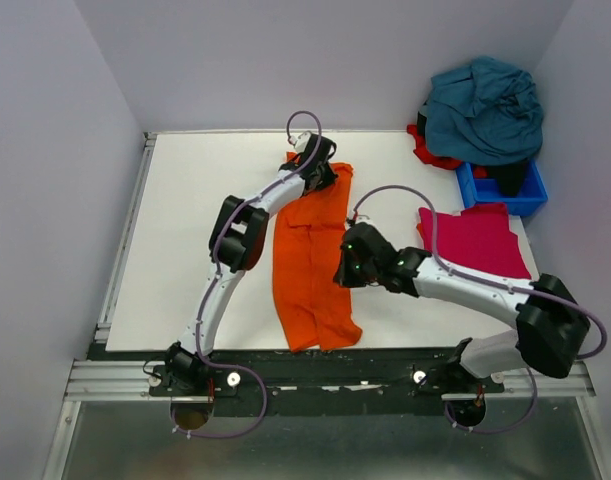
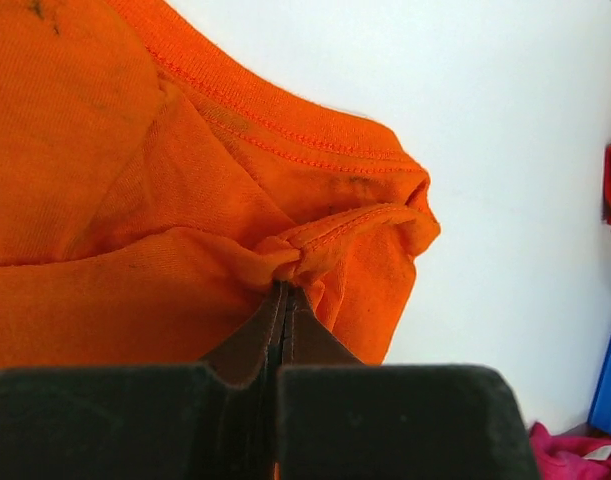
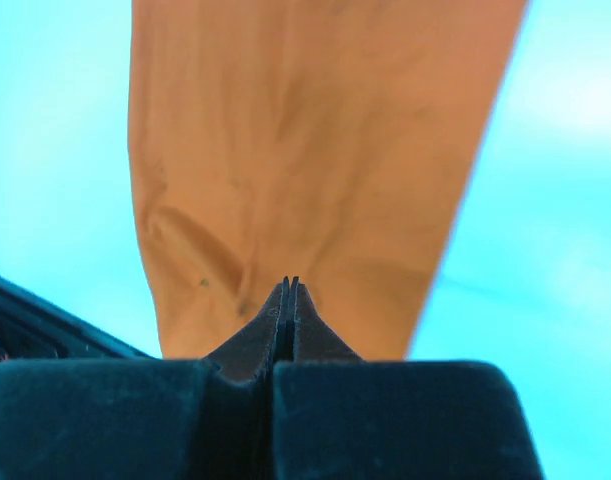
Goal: Fold and stack the t-shirts
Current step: Rotate the tshirt 90 degrees
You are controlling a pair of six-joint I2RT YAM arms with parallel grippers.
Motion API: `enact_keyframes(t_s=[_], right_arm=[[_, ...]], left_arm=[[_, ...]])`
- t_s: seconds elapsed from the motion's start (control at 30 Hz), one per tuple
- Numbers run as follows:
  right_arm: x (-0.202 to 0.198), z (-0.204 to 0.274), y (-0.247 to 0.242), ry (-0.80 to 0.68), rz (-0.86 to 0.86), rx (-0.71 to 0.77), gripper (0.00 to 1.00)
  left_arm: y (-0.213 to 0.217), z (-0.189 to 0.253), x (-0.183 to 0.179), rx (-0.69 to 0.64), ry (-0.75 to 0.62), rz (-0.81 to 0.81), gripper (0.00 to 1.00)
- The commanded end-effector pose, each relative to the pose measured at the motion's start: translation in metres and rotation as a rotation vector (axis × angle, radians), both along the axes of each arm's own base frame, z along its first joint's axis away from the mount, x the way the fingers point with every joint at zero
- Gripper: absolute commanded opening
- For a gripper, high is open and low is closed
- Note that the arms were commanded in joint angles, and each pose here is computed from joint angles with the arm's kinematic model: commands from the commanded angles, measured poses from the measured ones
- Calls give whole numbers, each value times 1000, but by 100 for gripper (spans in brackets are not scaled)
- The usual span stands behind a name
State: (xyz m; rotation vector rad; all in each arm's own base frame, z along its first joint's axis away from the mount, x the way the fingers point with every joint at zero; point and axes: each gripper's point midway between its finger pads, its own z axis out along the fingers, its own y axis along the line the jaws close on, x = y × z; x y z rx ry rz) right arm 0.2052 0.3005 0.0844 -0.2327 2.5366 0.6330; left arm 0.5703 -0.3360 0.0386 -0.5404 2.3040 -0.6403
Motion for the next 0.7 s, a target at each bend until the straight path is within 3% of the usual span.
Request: enact_keyframes(t_s=[0.0, 0.2, 0.33, 0.67], right_arm=[[16, 9, -48, -78, -101, -67, 1], [23, -1, -75, -19, -208, -121, 1], [22, -11, -72, 28, -199, -136, 3], [27, -12, -76, 50, -187, -138, 14]], left_arm=[[-19, -41, -12, -29, 82, -2, 0], [-38, -24, 15, -65, -3, 40, 0], [-18, -22, 30, -43, -40, 113, 0], [-21, 61, 46, -98, -222, -30, 0]])
